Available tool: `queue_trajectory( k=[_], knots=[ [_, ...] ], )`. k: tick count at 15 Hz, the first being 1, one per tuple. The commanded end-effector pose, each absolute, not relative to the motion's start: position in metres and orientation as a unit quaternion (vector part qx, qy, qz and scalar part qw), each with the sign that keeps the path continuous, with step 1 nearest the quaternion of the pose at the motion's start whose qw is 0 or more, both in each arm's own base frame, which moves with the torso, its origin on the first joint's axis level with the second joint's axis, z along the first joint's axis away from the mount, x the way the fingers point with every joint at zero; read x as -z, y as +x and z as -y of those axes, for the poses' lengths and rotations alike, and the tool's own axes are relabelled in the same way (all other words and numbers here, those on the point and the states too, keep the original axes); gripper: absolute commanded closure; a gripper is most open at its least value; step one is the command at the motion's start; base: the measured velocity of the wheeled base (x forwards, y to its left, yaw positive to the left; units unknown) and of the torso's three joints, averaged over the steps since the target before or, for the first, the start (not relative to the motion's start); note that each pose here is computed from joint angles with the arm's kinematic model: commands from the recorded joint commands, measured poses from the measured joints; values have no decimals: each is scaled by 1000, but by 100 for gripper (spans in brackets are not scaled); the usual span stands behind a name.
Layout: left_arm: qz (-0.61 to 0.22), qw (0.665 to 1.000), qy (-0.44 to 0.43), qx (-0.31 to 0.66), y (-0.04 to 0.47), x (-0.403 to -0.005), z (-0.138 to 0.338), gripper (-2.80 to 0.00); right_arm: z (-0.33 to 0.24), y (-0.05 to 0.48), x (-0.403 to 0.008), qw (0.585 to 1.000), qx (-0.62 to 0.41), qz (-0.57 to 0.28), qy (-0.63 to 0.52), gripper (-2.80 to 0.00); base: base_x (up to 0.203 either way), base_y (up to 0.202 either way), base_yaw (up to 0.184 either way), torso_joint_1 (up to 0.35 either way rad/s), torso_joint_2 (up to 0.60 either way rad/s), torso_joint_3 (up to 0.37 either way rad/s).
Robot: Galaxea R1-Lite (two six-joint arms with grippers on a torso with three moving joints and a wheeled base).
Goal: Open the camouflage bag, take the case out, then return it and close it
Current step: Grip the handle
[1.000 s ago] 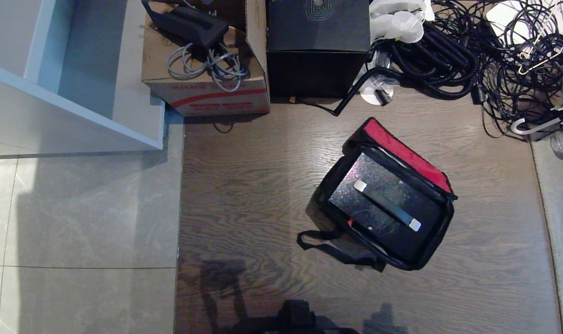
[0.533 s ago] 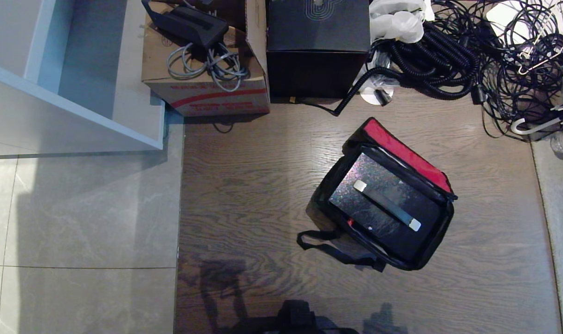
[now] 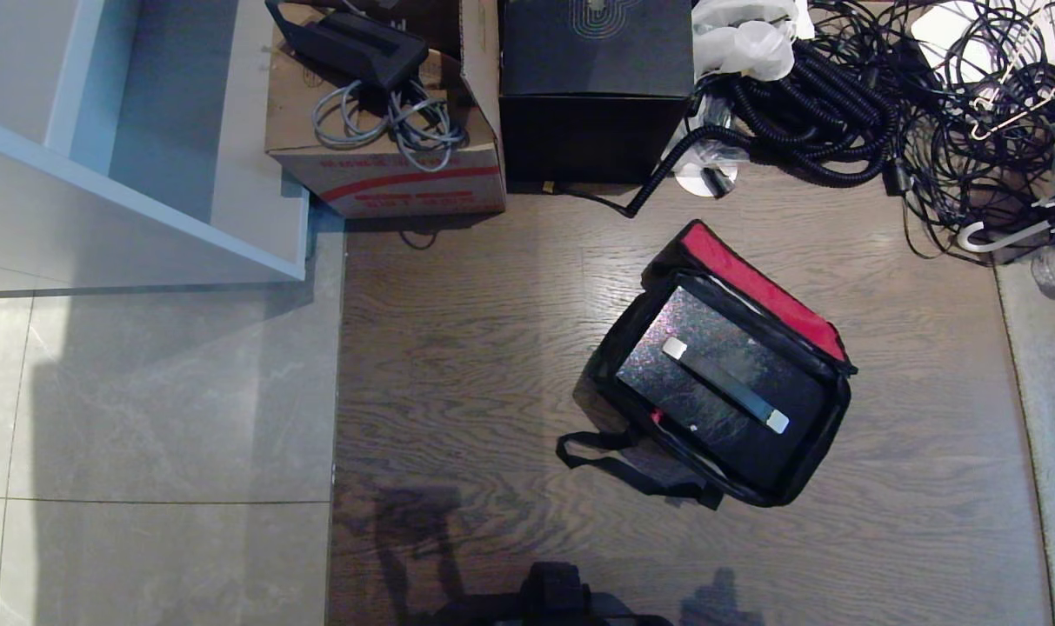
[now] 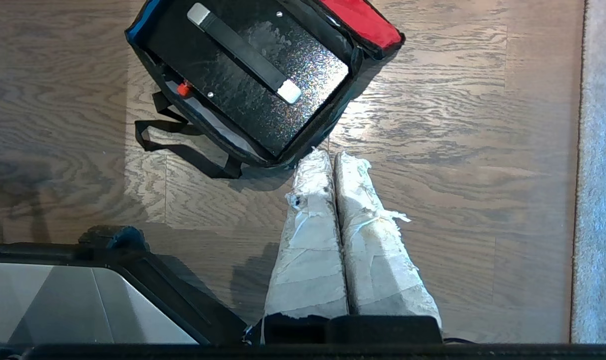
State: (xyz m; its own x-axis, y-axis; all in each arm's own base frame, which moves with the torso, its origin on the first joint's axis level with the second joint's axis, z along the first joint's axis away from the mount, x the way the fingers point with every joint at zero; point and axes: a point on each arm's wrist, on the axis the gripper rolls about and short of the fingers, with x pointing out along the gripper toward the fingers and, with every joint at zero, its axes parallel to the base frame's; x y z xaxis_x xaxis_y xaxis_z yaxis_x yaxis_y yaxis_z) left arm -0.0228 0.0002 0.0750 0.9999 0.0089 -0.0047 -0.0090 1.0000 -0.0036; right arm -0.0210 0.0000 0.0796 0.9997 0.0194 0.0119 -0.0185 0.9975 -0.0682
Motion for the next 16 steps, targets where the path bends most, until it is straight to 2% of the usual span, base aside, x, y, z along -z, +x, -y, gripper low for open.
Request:
queue_trajectory(
  k=[1,16],
  knots=[
    [-2,1000,-2,-5,-23,-75,0,0,0,-20,-75,999,-10,-2,-35,0,0,0,0,0,0,0],
    [-2,1000,-2,-5,-23,-75,0,0,0,-20,-76,999,-10,-1,-34,0,0,0,0,0,0,0]
  ],
)
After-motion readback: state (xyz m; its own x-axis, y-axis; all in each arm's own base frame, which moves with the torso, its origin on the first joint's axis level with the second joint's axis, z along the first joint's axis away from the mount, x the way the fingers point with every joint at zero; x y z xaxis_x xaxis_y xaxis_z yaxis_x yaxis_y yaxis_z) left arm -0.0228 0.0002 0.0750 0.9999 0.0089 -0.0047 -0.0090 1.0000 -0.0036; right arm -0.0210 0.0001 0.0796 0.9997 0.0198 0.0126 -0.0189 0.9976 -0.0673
